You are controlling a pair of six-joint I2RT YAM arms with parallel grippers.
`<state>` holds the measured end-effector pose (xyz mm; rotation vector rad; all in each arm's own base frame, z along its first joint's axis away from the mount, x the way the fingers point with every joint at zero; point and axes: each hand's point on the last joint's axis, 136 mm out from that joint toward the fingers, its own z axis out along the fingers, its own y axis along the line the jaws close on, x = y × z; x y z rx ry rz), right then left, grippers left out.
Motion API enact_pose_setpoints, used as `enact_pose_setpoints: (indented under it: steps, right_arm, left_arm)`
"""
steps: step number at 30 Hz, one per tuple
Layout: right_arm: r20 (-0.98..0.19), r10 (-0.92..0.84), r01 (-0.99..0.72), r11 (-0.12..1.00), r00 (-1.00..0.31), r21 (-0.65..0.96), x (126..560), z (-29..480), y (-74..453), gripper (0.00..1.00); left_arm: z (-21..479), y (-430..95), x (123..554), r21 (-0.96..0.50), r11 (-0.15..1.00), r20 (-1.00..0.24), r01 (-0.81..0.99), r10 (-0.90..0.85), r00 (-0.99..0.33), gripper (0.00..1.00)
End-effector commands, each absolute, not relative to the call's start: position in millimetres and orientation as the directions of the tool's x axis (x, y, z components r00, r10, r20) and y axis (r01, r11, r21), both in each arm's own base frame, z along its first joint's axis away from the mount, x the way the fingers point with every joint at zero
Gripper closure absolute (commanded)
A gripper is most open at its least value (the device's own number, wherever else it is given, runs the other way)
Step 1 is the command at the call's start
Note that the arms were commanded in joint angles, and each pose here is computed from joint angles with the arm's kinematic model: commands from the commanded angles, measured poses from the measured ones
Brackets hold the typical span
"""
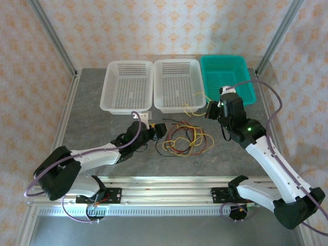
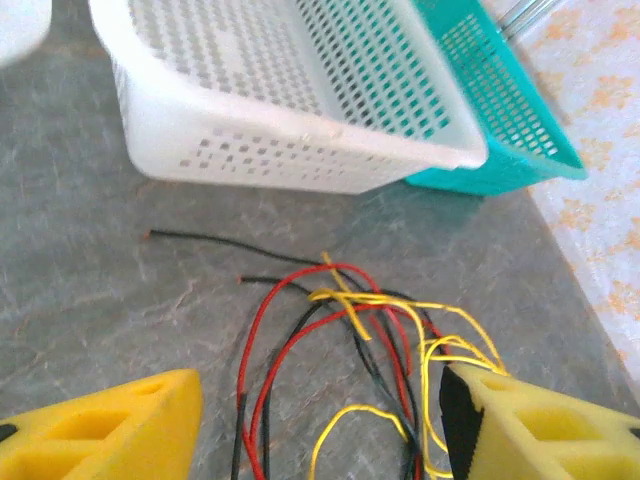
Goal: Untangle the cables
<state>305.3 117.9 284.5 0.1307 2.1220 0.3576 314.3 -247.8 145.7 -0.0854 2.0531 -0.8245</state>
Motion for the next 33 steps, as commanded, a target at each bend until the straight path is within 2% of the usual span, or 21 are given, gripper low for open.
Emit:
enact_pose_setpoints:
  steps: [1, 6, 9, 11, 12, 16, 22, 33]
  right_arm:
    - [-0.803, 0.341, -0.032, 0.913, -0.489, 0.407, 308.1, 297.8, 119.1, 1.0]
    - [-0.784, 0.426, -0.001, 0.878, -0.451, 0.478, 319.0, 293.1, 121.2, 1.0]
    - [-0.777, 0.468, 0.024, 0.862, -0.42, 0.507, 331.2, 292.7, 118.8, 1.0]
    - [-0.776, 0.487, 0.018, 0.851, -0.402, 0.524, 340.1, 294.8, 121.3, 1.0]
    - [-0.775, 0.492, 0.019, 0.849, -0.397, 0.529, 344.5, 294.8, 122.6, 1.0]
    - [-0.784, 0.491, 0.029, 0.854, -0.381, 0.52, 365.8, 294.2, 128.0, 1.0]
    - [-0.774, 0.539, 0.21, 0.842, -0.331, 0.497, 400.7, 282.3, 91.5, 1.0]
    - [-0.724, 0.63, 0.383, 0.766, -0.283, 0.517, 469.5, 265.2, -2.4, 1.0]
  left_arm:
    - [155.9, -239.4, 312.8, -0.545, 0.797, -0.757, 0.261, -0.334, -0.561, 0.33]
    - [186.3, -233.7, 319.2, -0.547, 0.794, -0.781, 0.267, -0.369, -0.504, 0.28]
    - [202.9, -230.5, 325.1, -0.519, 0.81, -0.807, 0.273, -0.36, -0.467, 0.17]
    - [213.0, -226.1, 330.8, -0.51, 0.819, -0.818, 0.263, -0.369, -0.441, 0.03]
    - [216.8, -223.6, 333.7, -0.509, 0.822, -0.821, 0.256, -0.374, -0.431, 0.01]
    - [231.7, -212.3, 350.5, -0.511, 0.834, -0.826, 0.209, -0.408, -0.39, 0.01]
    - [245.8, -220.1, 373.2, -0.48, 0.853, -0.845, 0.206, -0.386, -0.369, 0.01]
    - [252.9, -294.7, 425.2, -0.439, 0.842, -0.861, 0.315, -0.294, -0.415, 0.01]
